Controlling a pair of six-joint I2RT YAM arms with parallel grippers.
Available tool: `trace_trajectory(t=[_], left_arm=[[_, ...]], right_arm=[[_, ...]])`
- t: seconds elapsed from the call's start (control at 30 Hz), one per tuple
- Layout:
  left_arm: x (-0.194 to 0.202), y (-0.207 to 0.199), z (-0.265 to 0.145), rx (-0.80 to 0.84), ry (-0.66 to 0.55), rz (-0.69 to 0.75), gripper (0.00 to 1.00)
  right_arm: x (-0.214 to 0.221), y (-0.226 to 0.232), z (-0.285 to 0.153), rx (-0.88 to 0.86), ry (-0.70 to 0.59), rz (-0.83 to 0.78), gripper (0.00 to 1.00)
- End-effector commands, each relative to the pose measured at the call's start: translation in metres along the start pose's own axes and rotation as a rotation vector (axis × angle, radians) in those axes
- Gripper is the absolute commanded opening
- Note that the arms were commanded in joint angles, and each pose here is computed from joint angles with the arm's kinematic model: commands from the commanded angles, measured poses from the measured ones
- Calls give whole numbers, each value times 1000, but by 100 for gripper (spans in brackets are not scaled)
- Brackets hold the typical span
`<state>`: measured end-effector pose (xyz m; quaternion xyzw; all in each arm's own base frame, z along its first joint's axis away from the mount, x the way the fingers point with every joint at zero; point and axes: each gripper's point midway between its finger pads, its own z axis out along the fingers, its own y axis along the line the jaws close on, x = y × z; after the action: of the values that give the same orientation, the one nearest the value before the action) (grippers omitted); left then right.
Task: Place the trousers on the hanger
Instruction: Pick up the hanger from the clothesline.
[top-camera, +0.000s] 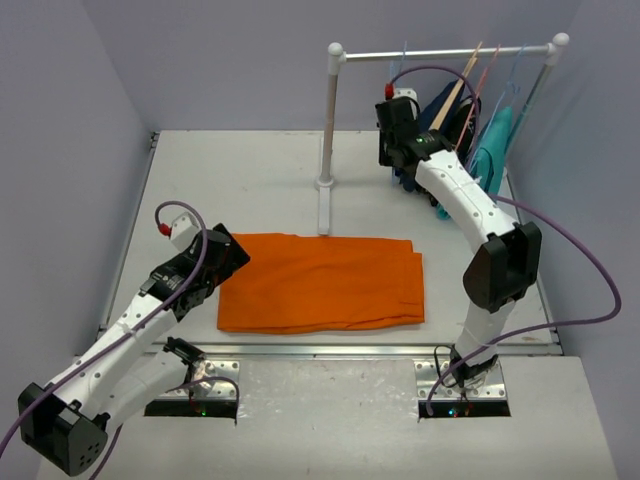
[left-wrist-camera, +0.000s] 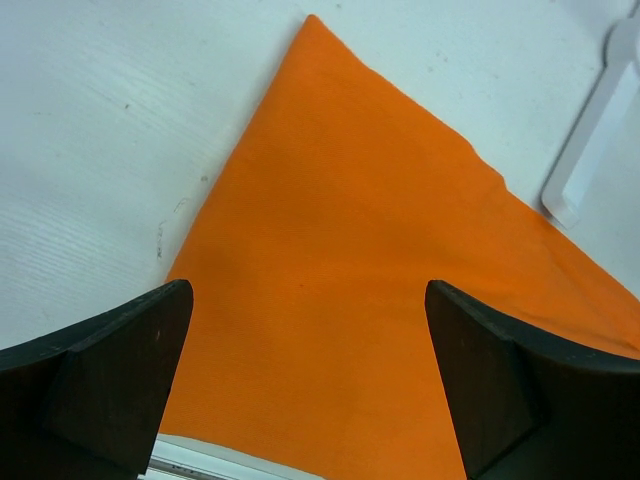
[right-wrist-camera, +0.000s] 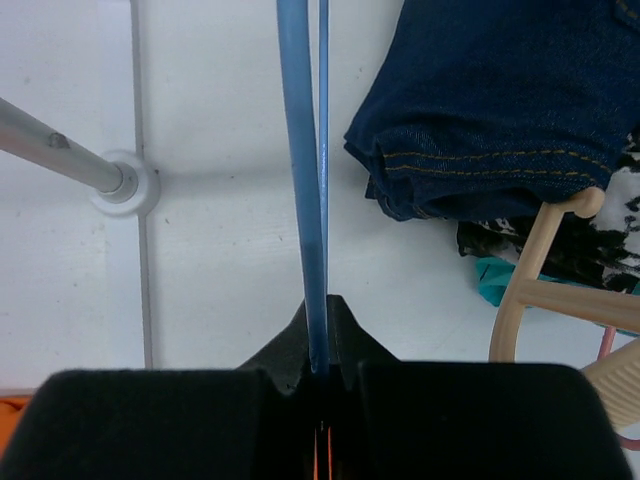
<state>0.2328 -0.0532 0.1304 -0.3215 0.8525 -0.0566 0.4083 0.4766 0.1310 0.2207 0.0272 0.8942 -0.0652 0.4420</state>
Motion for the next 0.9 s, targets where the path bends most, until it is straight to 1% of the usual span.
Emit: trace_trajectory(t=[0.0,0.07,0.23,0.27,0.3,0.33,0.37,0.4,0.43,0.5,0.53,0.57,0.67,0.7,0.77,0.87], left_arm=[[9,26,15,-120,-19,-85,100],[10,28,17,-124,-23,-113,100],[2,35,24,-157,-33,-143,100],[-1,37,25,-165,-32,-131,100],[-3,40,27,-182,-33,-129,100],[-4,45,30,-201,-29,-129,100],[-8,52,36,-231,-14,-153,100],[-10,57,43,-237,12,-159,100],[-13,67,48,-267,22,-153,100],[-2,67,60,-235,138,-138,100],[3,67,65,-232,182,-122,100],[5,67,68,-229,202,-109,100],[27,75,86,-248,326,-81,100],[34,72,91,-223,356,-68,100],[55,77,98,-234,444,-54,97],[69,78,106,-223,489,-57,96]], right_arm=[[-65,-4,-45,-80,-209,28,0],[-77,-7,-64,-112,-248,32,0],[-61,-8,-87,-187,-247,28,0],[-46,-8,-85,-197,-218,23,0],[-43,-11,-97,-219,-227,34,0],[-31,-8,-94,-234,-197,30,0],[-25,-6,-106,-281,-195,43,0],[-10,-4,-115,-328,-168,38,0],[7,-3,-112,-335,-126,33,0],[40,5,-129,-432,-84,49,0],[56,8,-131,-448,-66,52,0],[58,8,-143,-473,-90,69,0],[103,20,-153,-518,-61,78,0],[107,21,-159,-523,-74,98,0],[138,32,-162,-547,-49,78,0],[163,37,-166,-561,-35,120,0]])
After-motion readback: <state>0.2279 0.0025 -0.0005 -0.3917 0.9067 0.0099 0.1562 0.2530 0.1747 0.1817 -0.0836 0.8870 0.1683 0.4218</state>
